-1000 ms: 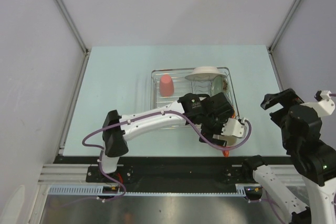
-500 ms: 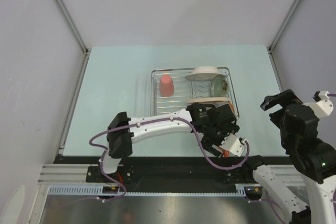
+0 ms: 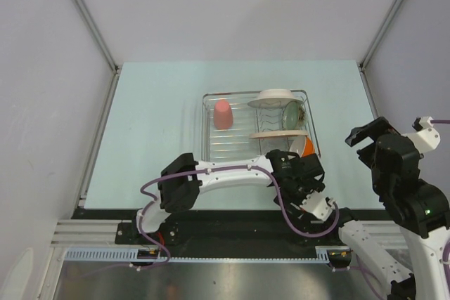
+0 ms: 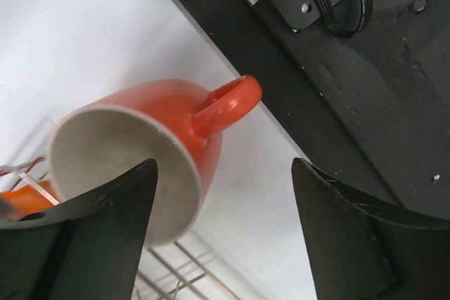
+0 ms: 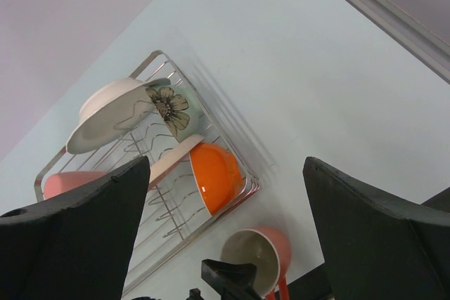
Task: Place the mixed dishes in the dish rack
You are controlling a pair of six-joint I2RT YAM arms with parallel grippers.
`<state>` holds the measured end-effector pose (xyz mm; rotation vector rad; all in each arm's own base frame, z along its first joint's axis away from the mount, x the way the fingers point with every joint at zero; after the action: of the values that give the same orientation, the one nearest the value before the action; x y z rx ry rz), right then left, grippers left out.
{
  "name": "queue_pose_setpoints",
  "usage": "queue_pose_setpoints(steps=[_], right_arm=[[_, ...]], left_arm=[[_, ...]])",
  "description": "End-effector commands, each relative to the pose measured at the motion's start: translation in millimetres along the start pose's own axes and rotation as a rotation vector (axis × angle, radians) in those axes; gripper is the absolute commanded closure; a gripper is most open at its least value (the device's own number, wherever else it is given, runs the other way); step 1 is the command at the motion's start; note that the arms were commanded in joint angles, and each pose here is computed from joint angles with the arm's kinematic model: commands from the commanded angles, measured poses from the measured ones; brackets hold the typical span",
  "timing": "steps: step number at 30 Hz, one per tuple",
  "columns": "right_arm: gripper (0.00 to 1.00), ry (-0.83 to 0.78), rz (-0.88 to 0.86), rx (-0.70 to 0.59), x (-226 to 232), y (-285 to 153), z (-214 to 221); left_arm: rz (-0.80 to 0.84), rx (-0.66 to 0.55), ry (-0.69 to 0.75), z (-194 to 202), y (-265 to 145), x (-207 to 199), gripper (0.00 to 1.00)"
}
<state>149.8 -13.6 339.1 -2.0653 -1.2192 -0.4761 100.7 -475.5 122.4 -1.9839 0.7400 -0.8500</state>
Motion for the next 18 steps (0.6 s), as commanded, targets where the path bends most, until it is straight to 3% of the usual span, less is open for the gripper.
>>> queue_pose_setpoints(steps=[1,5,7,8,11,18], right_arm=[[0.04,0.008,0.002,-0.029,-3,0,-3],[0.05,0.007,0.011,-0.040,-8,-1,-4],[0.05,0.003,0.014,-0.045,-11,-2,-4],[0.05,0.003,0.018,-0.048,-12,-2,-5],[0.05,0.004,0.015,-0.048,-12,-3,-5],[0.05,0.008,0.017,-0.036,-8,1,-2]], left_arm=[[-0.009,0.000,0.038,-3,10,9,0.24],[-0.008,0.051,0.030,9,25,10,0.57],[-0.011,0.067,0.024,14,29,10,0.68],[-0.024,0.065,0.029,13,29,13,0.79],[-0.059,0.069,0.029,10,25,21,0.96],[-0.146,0.033,0.015,-12,-13,40,1.00]])
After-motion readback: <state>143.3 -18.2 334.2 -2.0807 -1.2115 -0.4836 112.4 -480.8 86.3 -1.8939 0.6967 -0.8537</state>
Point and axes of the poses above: each gripper's point midway between its finger pads, its own y axis out along the fingers, its own x axis along the line the jaws close on, z = x × y, the point moved 3 cm from there along -y, back along the fingers, and after that the axes turned 12 degrees about y, right-handed, at the moved point
